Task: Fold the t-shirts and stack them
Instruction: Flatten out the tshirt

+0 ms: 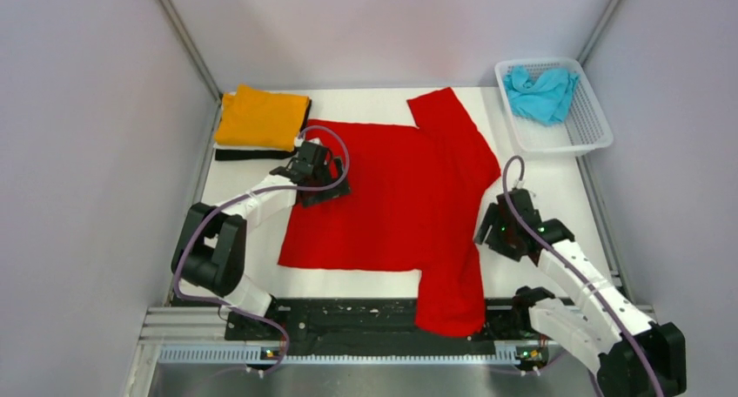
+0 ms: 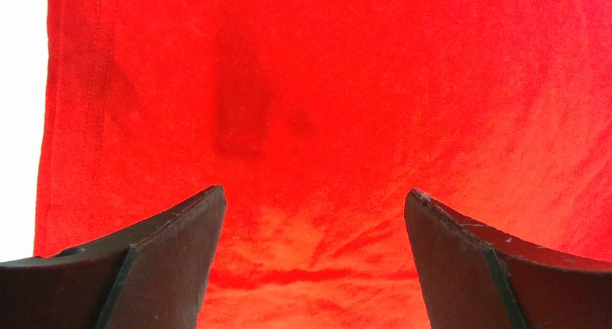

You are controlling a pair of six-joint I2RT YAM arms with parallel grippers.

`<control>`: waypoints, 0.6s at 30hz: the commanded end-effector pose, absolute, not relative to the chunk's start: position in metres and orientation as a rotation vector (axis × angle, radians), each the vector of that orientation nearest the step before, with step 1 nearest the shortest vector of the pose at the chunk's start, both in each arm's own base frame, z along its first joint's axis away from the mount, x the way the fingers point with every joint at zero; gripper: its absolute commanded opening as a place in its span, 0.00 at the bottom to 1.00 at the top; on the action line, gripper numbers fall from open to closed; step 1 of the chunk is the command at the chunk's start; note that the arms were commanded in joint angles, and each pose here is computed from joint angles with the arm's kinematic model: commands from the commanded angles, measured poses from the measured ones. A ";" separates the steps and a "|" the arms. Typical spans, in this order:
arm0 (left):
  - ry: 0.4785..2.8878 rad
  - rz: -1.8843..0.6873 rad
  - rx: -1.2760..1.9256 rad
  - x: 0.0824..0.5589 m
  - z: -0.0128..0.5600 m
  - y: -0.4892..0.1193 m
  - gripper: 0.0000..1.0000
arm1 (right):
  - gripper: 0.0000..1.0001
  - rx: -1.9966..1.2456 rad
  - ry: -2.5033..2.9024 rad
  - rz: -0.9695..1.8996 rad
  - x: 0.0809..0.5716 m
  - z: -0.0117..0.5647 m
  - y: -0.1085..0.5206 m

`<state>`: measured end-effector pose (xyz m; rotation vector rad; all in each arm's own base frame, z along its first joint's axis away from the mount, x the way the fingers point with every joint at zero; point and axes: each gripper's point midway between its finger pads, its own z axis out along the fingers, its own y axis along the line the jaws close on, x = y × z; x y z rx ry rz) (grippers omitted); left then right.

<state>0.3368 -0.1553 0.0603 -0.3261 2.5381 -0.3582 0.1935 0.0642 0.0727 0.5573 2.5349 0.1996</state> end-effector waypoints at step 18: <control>2.517 -0.279 -0.358 0.346 0.046 -0.148 0.99 | 0.37 0.538 2.650 0.251 0.181 0.004 0.099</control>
